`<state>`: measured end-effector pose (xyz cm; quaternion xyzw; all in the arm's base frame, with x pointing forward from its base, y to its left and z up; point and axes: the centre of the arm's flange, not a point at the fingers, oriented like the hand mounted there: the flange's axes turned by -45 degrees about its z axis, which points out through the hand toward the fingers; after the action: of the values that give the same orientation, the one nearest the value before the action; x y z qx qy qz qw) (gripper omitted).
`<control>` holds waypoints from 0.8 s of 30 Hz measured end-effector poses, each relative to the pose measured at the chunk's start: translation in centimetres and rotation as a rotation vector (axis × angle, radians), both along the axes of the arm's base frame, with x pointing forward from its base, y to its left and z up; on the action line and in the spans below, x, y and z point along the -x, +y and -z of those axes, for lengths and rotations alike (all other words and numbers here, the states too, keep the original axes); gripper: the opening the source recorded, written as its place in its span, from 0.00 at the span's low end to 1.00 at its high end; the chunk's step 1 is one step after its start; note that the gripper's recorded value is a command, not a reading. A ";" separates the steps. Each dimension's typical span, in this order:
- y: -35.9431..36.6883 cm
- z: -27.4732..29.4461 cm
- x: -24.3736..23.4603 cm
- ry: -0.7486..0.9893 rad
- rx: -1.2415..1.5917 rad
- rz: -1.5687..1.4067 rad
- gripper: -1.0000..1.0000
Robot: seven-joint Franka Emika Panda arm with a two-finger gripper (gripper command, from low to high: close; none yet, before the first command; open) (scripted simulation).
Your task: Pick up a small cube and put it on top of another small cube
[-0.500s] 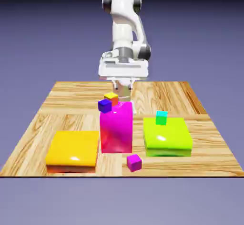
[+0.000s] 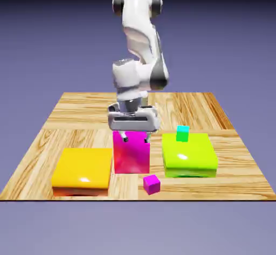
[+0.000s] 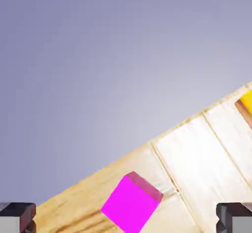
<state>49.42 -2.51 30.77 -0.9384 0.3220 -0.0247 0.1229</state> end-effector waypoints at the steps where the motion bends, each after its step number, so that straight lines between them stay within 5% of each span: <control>1: 0.0 1.1 -0.4 0.045 -0.027 0.035 0.50; 11: 0.5 12.7 -3.1 0.498 -0.263 0.370 0.50; 16: 2.8 19.1 -2.2 0.531 -0.279 0.393 0.50; 17: 3.1 19.7 -2.0 0.531 -0.278 0.393 0.00; 24: 3.5 11.3 -3.4 0.528 -0.279 0.299 0.00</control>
<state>52.85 0.94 19.45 -0.8290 0.4769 0.2458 0.1578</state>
